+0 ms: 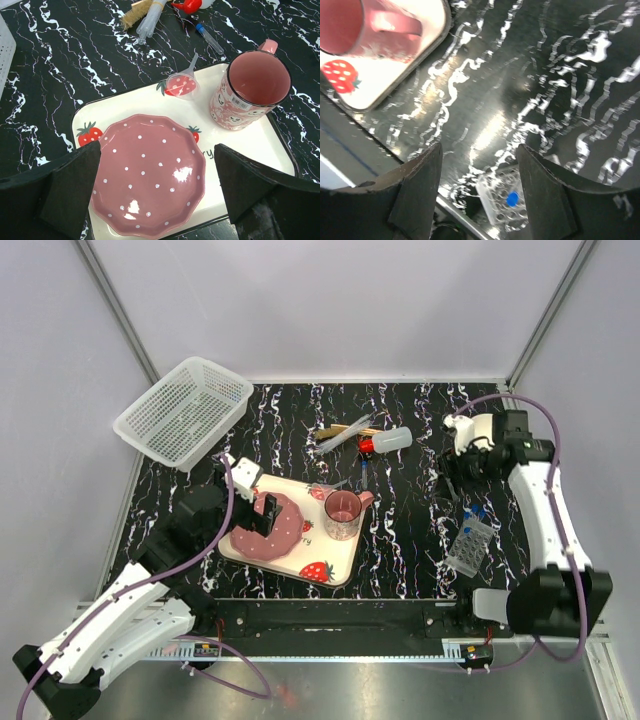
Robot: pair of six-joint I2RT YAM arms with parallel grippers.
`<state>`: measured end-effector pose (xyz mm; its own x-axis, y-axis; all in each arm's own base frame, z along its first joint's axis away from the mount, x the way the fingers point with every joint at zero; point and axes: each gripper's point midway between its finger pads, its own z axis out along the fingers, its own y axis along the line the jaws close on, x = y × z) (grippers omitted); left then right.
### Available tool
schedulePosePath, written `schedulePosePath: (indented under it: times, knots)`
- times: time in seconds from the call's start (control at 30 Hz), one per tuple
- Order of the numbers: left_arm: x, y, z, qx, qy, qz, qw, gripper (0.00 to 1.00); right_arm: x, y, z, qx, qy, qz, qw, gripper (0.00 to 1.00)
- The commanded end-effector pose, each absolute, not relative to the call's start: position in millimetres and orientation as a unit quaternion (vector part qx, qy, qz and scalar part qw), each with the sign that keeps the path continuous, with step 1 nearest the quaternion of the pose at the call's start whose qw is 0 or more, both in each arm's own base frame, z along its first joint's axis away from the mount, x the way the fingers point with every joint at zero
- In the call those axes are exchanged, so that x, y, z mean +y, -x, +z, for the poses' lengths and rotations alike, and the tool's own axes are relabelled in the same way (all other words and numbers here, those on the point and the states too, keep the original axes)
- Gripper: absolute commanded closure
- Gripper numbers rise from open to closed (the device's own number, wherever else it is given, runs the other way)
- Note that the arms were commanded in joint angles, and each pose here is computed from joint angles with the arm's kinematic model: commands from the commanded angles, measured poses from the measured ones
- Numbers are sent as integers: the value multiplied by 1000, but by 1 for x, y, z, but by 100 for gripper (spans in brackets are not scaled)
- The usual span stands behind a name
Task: Organize the chemistry lab equipment
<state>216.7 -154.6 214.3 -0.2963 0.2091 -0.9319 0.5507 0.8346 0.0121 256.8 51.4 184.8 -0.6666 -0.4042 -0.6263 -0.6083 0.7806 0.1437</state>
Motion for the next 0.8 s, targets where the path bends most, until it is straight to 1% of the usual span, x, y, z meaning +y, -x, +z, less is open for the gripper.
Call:
schedulePosePath:
  times: [0.0, 0.03, 0.13, 0.2, 0.27, 0.3, 0.33, 0.37, 0.4, 0.43, 0.47, 0.53, 0.57, 0.7, 0.77]
  knots:
    - [-153, -222, 212, 791, -241, -145, 544, 1, 98, -280, 191, 883, 236, 305, 267, 33]
    - [-153, -223, 209, 794, -240, -142, 540, 1, 107, -287, 194, 885, 221, 316, 262, 34]
    - [-151, -227, 203, 801, -239, -131, 533, 1, 122, -316, 182, 895, 198, 316, 246, 34]
    - [-150, -229, 200, 805, -237, -124, 529, 1, 131, -332, 163, 907, 200, 291, 229, 31]
    - [-149, -231, 195, 812, -235, -114, 523, 1, 142, -345, 156, 914, 199, 273, 223, 28]
    - [-147, -233, 191, 816, -233, -107, 518, 1, 148, -353, 144, 916, 202, 273, 213, 27]
    - [-146, -234, 190, 818, -232, -103, 516, 1, 154, -363, 146, 916, 197, 271, 220, 27]
    - [-145, -235, 188, 821, -231, -99, 513, 1, 162, -367, 130, 922, 203, 258, 205, 27]
    - [-144, -237, 186, 823, -230, -93, 510, 1, 167, -381, 130, 924, 196, 245, 217, 26]
    - [-143, -238, 185, 825, -229, -90, 508, 1, 165, -391, 121, 933, 191, 215, 217, 26]
    - [-142, -239, 185, 826, -227, -88, 508, 1, 175, -393, 103, 938, 196, 206, 197, 27]
    - [-142, -240, 183, 829, -226, -85, 505, 1, 184, -406, 98, 942, 197, 191, 195, 27]
    - [-142, -241, 182, 829, -226, -83, 505, 1, 188, -409, 84, 945, 198, 186, 183, 28]
    - [-142, -242, 180, 831, -226, -80, 501, 1, 201, -430, 68, 948, 208, 146, 191, 28]
    - [-142, -243, 178, 833, -225, -79, 500, 1, 199, -435, 55, 953, 206, 124, 184, 32]
